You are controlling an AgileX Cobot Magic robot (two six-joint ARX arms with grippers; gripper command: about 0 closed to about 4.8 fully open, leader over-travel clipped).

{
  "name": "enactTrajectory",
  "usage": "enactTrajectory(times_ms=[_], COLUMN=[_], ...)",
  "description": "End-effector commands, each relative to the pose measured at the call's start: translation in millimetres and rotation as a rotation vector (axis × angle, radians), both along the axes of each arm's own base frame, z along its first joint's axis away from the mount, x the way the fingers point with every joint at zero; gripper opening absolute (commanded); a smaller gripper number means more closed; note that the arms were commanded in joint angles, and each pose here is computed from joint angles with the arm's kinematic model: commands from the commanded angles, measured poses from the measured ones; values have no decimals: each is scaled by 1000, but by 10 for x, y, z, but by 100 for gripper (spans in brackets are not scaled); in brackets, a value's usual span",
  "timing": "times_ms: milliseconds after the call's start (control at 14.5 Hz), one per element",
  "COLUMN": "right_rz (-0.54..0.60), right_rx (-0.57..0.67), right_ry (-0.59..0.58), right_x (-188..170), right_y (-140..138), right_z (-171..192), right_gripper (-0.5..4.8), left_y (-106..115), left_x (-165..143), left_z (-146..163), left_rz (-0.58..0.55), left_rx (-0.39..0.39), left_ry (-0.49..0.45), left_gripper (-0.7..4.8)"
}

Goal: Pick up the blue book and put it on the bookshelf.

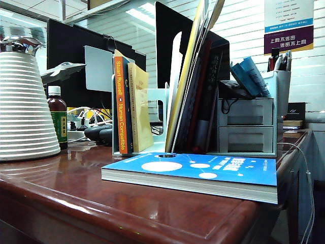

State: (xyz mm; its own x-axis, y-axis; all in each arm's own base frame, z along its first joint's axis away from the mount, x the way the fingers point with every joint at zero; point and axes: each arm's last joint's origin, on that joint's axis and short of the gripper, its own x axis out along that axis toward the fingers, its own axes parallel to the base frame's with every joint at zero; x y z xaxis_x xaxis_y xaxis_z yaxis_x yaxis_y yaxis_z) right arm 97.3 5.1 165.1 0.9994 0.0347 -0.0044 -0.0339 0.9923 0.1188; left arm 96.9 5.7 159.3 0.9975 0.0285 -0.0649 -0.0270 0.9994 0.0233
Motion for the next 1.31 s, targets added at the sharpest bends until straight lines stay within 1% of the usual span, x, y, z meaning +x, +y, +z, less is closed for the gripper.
enactTrajectory(times_ms=[69,346,415,622,691,761,830,899,968,1037,1106,1175,1314], right_rz=[2,3,0,27,28,36,30,12,5,2,1,22,152], right_rx=[2,12,14,19,39,113,196,282,300,298,297,294,283], right_ry=[-13,-15,-32,-132,-164,-224,-270,-257,-211,-180,-172,-163,-118], right_x=[0,0,0,-8,-13,-25,-48,-85,-139,-190,-212,-216,-111], right_y=[1,2,1,8,8,7,0,-11,-15,-18,-19,-13,33], right_z=[8,11,27,125,156,220,311,432,573,732,848,1078,1386], right_gripper=[-5,-5,-5,-5,-5,-5,-5,-5,-5,-5,-5,-5,-5], left_y=[-1,-1,-1,-1,-1,0,-1,-1,-4,-7,-9,-17,-58], left_x=[1,0,1,1,1,-1,-18,-45,-91,-122,-132,-91,91], left_z=[6,7,6,23,40,92,182,300,465,598,713,898,1183], left_rz=[-4,-5,-5,-5,-3,0,0,6,2,0,-6,-44,-230], left_rx=[0,0,0,-2,-34,-69,-96,-102,-99,-103,-131,-195,-205], left_ry=[-5,-6,-5,-22,-40,-86,-119,-154,-201,-223,-225,-202,-155], left_gripper=[-5,-5,-5,-5,-5,-6,-5,-5,-5,-5,-5,-5,-5])
